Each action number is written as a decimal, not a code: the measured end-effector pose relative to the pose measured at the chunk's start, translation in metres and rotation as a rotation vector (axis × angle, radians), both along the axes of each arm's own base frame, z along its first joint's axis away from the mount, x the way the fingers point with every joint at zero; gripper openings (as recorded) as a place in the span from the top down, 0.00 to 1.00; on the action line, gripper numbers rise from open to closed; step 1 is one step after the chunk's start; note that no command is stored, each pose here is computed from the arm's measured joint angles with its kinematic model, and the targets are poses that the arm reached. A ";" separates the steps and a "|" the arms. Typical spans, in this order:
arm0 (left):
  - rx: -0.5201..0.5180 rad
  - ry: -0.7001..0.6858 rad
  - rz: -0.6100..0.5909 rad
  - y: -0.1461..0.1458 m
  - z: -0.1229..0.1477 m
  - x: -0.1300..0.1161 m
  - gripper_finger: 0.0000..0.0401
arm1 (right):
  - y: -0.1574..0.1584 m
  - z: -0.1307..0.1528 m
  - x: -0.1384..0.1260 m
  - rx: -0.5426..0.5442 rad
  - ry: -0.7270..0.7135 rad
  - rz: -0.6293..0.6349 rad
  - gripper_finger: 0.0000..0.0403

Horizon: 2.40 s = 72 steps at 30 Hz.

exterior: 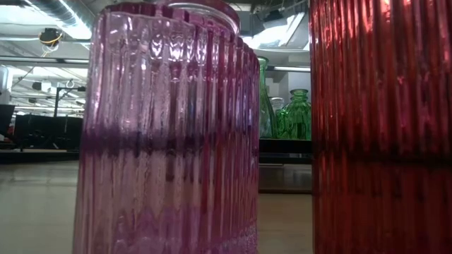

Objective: Sort vases onto shelf
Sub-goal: Put the left red vase on the shelf aligned with the other red vase

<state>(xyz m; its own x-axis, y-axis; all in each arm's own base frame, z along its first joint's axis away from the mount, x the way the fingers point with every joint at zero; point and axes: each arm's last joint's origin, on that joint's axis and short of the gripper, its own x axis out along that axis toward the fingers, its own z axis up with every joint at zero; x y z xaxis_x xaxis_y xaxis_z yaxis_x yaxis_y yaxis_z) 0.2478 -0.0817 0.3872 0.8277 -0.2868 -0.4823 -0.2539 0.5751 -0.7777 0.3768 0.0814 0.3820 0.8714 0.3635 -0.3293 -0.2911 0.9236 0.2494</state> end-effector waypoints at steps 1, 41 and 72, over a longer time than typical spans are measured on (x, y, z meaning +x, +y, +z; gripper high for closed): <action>-0.002 -0.013 0.000 0.000 0.000 0.003 0.98 | 0.000 0.000 0.000 0.001 0.003 0.005 0.25; -0.038 -0.002 -0.043 0.018 -0.017 0.039 0.98 | 0.000 -0.025 0.009 0.052 0.155 0.044 0.48; 0.059 -0.171 0.102 0.030 0.013 0.015 0.82 | -0.006 0.002 -0.001 0.026 0.017 -0.084 0.75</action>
